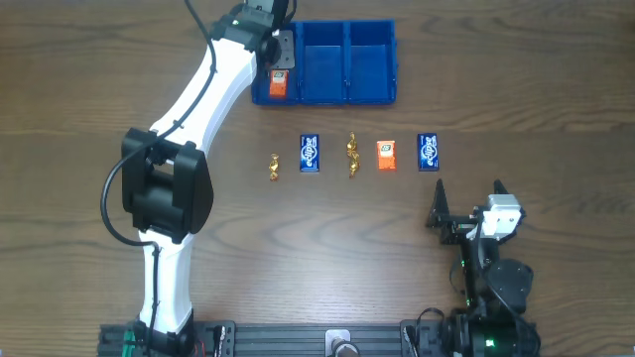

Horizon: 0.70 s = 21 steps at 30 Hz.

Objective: Sort Candies Into Trays

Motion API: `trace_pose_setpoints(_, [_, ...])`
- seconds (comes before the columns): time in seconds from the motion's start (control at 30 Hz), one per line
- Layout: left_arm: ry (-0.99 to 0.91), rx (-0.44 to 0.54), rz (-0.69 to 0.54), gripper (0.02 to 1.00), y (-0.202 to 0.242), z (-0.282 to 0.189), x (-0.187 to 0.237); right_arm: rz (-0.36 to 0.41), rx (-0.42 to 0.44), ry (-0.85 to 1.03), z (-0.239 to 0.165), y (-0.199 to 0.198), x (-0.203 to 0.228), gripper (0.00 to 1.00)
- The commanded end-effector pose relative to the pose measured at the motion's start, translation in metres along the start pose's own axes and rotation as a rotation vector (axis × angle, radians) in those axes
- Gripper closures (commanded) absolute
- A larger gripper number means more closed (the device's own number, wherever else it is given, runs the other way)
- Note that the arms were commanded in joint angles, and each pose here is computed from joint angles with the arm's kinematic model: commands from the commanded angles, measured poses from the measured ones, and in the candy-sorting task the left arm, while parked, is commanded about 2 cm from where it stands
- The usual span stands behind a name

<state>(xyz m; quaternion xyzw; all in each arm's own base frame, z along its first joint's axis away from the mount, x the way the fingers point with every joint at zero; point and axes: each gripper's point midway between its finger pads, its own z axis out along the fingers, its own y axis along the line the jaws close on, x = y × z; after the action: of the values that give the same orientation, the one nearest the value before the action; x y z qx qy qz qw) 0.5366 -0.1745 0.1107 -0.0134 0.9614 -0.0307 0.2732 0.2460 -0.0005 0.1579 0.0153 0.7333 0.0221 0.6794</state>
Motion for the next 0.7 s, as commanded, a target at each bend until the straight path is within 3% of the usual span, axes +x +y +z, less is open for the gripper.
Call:
trace_pose_setpoints(0.03, [-0.009, 0.002, 0.018, 0.211, -0.001, 0.003, -0.005, 0.012, 0.001, 0.002, 0.0, 0.0, 0.001, 0.003])
trace_pose_setpoints(0.07, [-0.012, -0.007, 0.018, 0.042, 0.001, 0.003, -0.006, 0.012, 0.001, 0.002, 0.0, 0.0, 0.001, 0.003])
trace_pose_setpoints(0.1, [-0.013, -0.009, 0.018, 0.018, 0.001, 0.003, -0.006, 0.012, 0.001, 0.002, 0.0, 0.0, 0.002, 0.003])
trace_pose_setpoints(0.3, [-0.056, 0.03, 0.022, 0.018, -0.014, -0.014, -0.021, 0.012, 0.001, 0.002, 0.0, 0.0, 0.001, 0.003])
trace_pose_setpoints(0.43, [-0.125, 0.095, 0.024, 0.018, -0.06, -0.065, -0.027, 0.012, 0.001, 0.002, 0.0, 0.0, 0.001, 0.003])
trace_pose_setpoints(0.57, [-0.095, 0.114, 0.014, 0.025, -0.11, -0.086, 0.008, 0.012, 0.001, 0.002, 0.0, 0.0, 0.001, 0.003])
trace_pose_setpoints(0.7, [-0.029, 0.103, 0.017, 0.051, -0.174, -0.099, 0.075, 0.012, 0.001, 0.002, 0.0, 0.0, 0.001, 0.003])
